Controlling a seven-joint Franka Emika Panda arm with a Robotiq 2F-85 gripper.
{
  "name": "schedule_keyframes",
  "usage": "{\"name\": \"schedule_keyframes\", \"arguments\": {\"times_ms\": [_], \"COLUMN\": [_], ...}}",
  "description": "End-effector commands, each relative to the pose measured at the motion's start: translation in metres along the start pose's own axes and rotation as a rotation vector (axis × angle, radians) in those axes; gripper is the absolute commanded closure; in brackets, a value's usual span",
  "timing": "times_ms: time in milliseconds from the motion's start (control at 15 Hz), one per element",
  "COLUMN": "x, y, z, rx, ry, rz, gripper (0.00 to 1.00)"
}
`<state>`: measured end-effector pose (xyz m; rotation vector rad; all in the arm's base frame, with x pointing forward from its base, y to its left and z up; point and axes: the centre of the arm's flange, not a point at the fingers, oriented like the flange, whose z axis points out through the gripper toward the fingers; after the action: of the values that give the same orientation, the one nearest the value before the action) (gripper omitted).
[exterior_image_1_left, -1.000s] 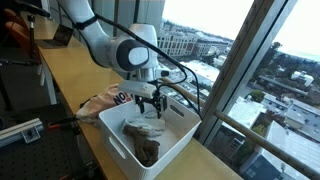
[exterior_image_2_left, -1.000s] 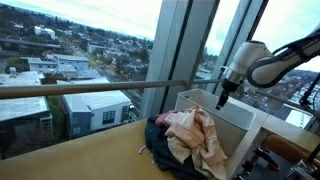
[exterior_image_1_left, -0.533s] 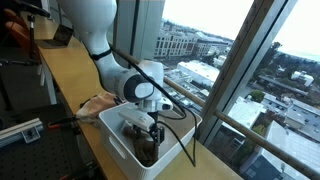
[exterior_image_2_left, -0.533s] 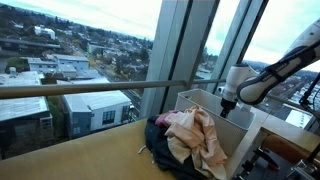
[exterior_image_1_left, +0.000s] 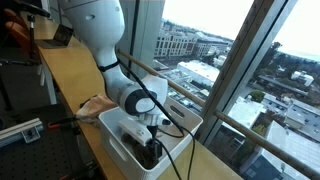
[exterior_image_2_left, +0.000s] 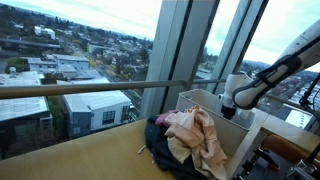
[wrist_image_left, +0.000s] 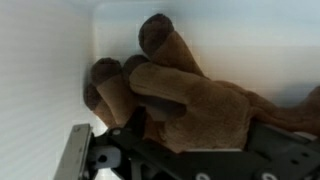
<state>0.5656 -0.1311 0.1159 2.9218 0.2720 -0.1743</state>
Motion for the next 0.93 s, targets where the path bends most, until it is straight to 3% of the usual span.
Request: {"name": "schedule_keyframes", "arguments": {"times_ms": [0, 667, 867], "x": [0.005, 0.016, 0.017], "y": [0.004, 0.005, 0.007], "z": [0.021, 0.001, -0.006], "rx": [0.033, 0.051, 0.052], "ry": [-0.035, -0.035, -0.031], "rz": [0.006, 0.003, 0.004], "gripper": [0.28, 0.98, 1.0]}}
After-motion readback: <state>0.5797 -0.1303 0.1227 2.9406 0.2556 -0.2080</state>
